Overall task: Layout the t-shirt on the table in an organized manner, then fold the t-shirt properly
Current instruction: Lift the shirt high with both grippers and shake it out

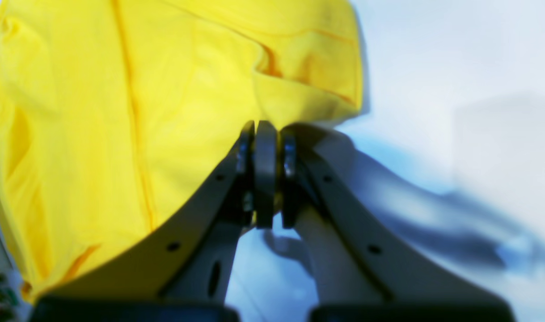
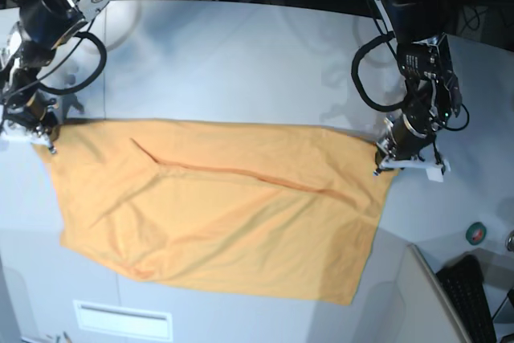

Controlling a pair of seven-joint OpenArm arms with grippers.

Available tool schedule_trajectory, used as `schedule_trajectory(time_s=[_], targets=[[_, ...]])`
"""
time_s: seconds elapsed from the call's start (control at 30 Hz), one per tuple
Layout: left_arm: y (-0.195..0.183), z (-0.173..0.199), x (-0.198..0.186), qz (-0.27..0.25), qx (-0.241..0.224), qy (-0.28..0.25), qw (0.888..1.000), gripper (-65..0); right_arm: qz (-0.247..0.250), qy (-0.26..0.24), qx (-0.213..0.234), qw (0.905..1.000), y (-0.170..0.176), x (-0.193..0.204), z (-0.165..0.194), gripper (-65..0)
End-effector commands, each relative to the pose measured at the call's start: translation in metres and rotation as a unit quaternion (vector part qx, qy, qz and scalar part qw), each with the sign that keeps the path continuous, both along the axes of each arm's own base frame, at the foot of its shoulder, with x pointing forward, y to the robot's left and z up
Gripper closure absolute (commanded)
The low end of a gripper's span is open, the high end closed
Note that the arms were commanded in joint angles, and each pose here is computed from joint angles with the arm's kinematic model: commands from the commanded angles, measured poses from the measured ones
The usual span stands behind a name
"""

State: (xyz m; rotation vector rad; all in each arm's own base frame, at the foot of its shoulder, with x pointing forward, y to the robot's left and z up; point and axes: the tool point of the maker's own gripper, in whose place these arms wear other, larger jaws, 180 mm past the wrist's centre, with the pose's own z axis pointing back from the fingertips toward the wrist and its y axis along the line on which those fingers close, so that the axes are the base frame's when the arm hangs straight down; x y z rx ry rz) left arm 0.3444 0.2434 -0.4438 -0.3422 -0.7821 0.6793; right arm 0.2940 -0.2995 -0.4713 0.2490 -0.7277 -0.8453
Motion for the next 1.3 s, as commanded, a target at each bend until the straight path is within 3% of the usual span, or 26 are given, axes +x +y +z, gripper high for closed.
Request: schedule_trajectory(time_s=[0.0,0.13,0.27,0.53,0.9,1.27], targets=[[0.008,0.034,0.022,0.004,0.015,-0.046,0.999,0.0,0.002,-0.047,-0.036,0.9983,-0.016,0.023,0.034,0.0],[-0.005,0.083,0.054,-0.027,0.05,-0.089,0.994,0.0,0.05,-0.09,-0.09,0.9906,-0.011,0.058,0.082,0.0],[-0.03,0.122,0.089,-0.08,0.079,-0.126,0.986,0.0,0.084,-0.14,-0.147,0.9755,-0.017,0.098,0.14,0.0],[-0.037,0.216,0.15,-0.081,0.089,-0.222,0.968,0.0,0.101,-0.206,-0.194,0.954,-0.038,0.156,0.241,0.0],[-0.038,0.298,0.206,-0.071,0.069,-0.28,0.955,0.0,0.079,-0.244,-0.17,0.9513,-0.071,0.204,0.302,0.0],[-0.038,0.391,0.238,-0.065,0.058,-0.34,0.937,0.0,0.063,-0.326,-0.176,0.9266,-0.074,0.226,0.393,0.0]])
